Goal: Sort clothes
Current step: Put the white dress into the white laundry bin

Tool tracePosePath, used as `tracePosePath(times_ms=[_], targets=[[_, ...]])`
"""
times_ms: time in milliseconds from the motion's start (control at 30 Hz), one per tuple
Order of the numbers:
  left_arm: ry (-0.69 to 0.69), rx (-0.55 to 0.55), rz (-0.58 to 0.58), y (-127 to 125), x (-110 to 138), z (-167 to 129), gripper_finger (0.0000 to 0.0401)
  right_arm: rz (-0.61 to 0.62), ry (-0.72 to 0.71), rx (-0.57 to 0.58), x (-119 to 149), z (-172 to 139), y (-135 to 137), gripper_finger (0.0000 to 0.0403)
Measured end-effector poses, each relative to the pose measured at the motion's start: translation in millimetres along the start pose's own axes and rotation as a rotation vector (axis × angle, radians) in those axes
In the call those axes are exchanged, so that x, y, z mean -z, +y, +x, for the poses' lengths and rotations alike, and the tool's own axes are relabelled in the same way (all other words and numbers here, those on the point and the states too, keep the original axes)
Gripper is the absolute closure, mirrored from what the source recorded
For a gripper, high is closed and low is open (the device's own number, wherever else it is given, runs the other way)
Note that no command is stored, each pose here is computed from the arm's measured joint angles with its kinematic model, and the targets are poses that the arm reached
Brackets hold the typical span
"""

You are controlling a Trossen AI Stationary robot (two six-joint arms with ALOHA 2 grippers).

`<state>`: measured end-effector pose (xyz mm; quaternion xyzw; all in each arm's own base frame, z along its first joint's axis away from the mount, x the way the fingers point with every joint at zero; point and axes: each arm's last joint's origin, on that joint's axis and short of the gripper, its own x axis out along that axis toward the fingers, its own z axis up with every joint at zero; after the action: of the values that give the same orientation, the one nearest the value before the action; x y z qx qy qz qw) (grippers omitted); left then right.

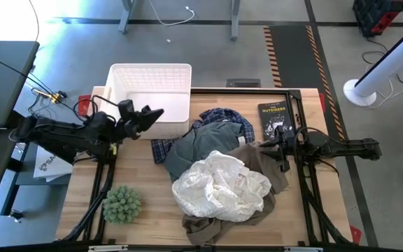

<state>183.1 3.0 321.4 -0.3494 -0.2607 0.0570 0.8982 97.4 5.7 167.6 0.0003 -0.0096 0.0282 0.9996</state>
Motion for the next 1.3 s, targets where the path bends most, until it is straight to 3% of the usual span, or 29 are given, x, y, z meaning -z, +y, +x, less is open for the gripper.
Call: tracePosePath(times_ms=[133,267,400,533,600,733,867,1033,1300], targets=[[0.053,0.012,0.14,-12,1,24,0.04,0.0,0.0,0.0,0,0,0,0.0291],[0.264,0.111,0.286,-25,10,54,0.04,0.0,0.0,0.0,0,0,0,0.0291],[0.469,0.246,0.29,-30,27,76,0.04,0.0,0.0,0.0,0,0,0,0.0291],[0.58,0.229,0.238,-22,50,88,0.0394,0.0,-0.001,0.0,0,0,0,0.0291],[0.691,0.228,0.289,-20,60,91,0.0377,0.0,0.0,0.0,0,0,0,0.0291],[1.007,0.156,0.414,-21,85,89,0.0319,0.0,-0.001,0.0,0,0,0,0.0291],[1.176,0.131,0.435,-26,105,89,0.0251,0.0,0.0,0.0,0,0,0,0.0291],[1.266,0.138,0.464,-30,144,85,0.0183,0.0,0.0,0.0,0,0,0,0.0291],[1.223,-0.178,0.461,6,215,87,0.0138,0.0,0.0,0.0,0,0,0,0.0291]])
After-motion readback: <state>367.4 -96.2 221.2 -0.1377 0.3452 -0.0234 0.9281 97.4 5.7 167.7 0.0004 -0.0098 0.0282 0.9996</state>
